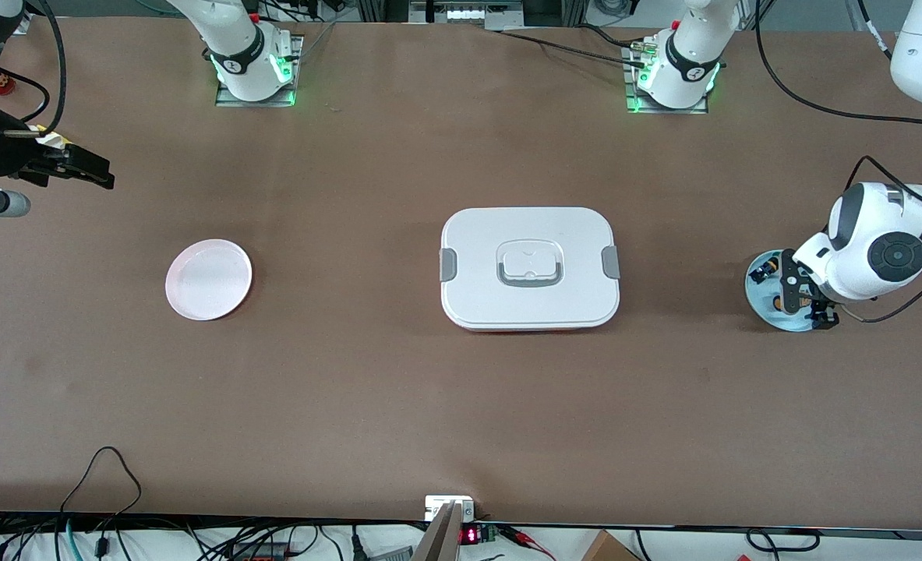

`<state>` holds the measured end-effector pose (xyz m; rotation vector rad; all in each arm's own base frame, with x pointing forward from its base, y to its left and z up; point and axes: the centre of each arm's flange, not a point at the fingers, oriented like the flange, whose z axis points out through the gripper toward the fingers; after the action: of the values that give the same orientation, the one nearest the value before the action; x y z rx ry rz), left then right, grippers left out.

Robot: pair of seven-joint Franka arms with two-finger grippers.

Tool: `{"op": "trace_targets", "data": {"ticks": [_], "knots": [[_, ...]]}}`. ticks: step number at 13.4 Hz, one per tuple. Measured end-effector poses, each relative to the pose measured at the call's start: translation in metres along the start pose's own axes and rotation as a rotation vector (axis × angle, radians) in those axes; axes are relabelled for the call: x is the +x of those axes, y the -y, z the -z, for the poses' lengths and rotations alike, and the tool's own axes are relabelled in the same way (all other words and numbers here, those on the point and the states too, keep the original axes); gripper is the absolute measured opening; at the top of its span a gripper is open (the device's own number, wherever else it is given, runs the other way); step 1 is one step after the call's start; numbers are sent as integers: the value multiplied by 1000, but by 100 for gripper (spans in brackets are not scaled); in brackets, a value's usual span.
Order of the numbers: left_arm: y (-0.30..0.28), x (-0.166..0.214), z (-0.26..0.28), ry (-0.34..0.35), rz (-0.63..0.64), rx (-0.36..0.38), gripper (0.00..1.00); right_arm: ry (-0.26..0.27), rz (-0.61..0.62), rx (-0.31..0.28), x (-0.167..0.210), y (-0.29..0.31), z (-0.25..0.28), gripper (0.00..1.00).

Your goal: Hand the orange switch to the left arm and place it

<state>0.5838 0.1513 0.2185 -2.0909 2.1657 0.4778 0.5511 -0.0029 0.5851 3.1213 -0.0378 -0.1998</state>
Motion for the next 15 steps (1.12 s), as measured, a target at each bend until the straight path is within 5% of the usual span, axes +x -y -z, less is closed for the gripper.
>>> {"op": "trace_targets", "data": {"ticks": [3,7,12,15], "knots": [[-2,22,78,64,40,-80,100,-22,2,13,0,2,4,100],[-14,65,172,61,204,-230,100,-29,22,12,-2,7,8,100],[-30,121,233,-9,575,-368,100,-41,29,11,-2,10,12,100],[-39,132,264,12,834,-444,100,-42,33,11,-2,10,13,100]]}}
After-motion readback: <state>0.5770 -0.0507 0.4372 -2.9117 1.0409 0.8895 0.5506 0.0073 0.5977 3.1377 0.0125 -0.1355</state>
